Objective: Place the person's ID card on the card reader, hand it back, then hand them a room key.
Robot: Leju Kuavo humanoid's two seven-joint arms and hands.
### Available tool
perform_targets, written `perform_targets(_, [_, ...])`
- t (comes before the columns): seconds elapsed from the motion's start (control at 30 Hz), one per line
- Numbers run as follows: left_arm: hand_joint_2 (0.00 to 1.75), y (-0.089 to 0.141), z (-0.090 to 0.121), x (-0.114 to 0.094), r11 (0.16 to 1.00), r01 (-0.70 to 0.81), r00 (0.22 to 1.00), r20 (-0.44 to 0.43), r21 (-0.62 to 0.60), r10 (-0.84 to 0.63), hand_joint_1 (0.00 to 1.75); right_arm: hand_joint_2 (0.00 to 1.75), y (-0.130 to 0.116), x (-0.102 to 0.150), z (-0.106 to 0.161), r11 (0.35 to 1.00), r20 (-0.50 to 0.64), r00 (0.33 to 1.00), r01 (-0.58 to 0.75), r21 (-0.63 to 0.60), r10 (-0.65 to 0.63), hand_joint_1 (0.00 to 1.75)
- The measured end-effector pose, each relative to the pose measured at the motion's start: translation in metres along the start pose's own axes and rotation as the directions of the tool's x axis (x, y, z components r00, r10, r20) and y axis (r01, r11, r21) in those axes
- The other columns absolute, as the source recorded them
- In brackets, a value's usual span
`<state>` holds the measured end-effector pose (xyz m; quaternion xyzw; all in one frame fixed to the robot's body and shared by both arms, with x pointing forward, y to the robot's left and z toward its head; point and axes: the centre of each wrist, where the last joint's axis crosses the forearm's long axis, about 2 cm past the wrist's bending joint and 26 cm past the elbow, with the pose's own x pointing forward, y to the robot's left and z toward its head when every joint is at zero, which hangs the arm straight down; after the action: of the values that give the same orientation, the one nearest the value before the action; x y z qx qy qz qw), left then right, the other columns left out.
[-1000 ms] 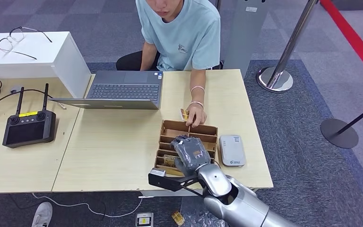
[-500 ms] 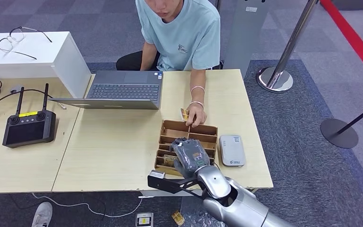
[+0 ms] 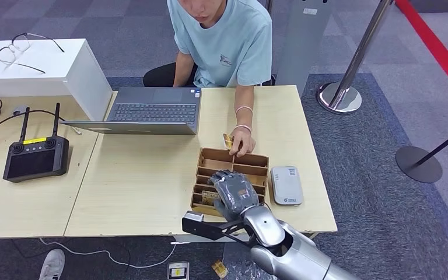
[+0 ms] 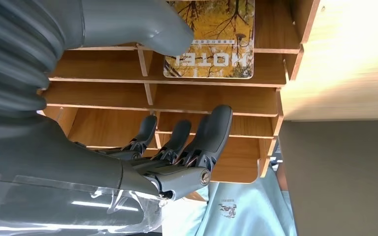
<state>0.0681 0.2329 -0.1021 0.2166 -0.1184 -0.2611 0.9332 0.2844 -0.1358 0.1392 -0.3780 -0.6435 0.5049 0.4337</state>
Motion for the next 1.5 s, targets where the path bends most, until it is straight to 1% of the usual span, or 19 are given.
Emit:
perform_targets(0.23, [1.75,0.0,0.0,0.0,1.0,-0.004,1.0,-0.003,0.0,0.004,0.0,1.75,-0.006,0.003,0.0,1.0,0.011,1.0,0.005,-0.027,-0.005,0.67])
perform_targets(0.53, [1.75,0.0,0.0,0.0,1.0,-0.01,1.0,-0.006,0.0,0.01,0.0,1.75,-0.009,0.005,0.003,0.999,0.018,1.0,0.015,-0.038,-0.014,0.73])
perform_targets(0.7, [1.75,0.0,0.0,0.0,1.0,-0.01,1.0,-0.006,0.002,0.01,0.0,1.75,-0.006,0.005,0.007,0.999,0.015,1.0,0.02,-0.026,-0.02,0.77])
perform_targets(0.83, [1.75,0.0,0.0,0.0,1.0,-0.012,1.0,-0.008,0.01,0.012,0.0,1.75,-0.003,0.005,0.009,1.0,0.013,1.0,0.027,-0.012,-0.027,0.77])
perform_targets(1.5, [1.75,0.0,0.0,0.0,1.0,-0.01,1.0,-0.008,0.013,0.01,0.0,1.75,0.009,-0.001,0.013,0.999,-0.015,1.0,0.028,0.029,-0.027,0.71])
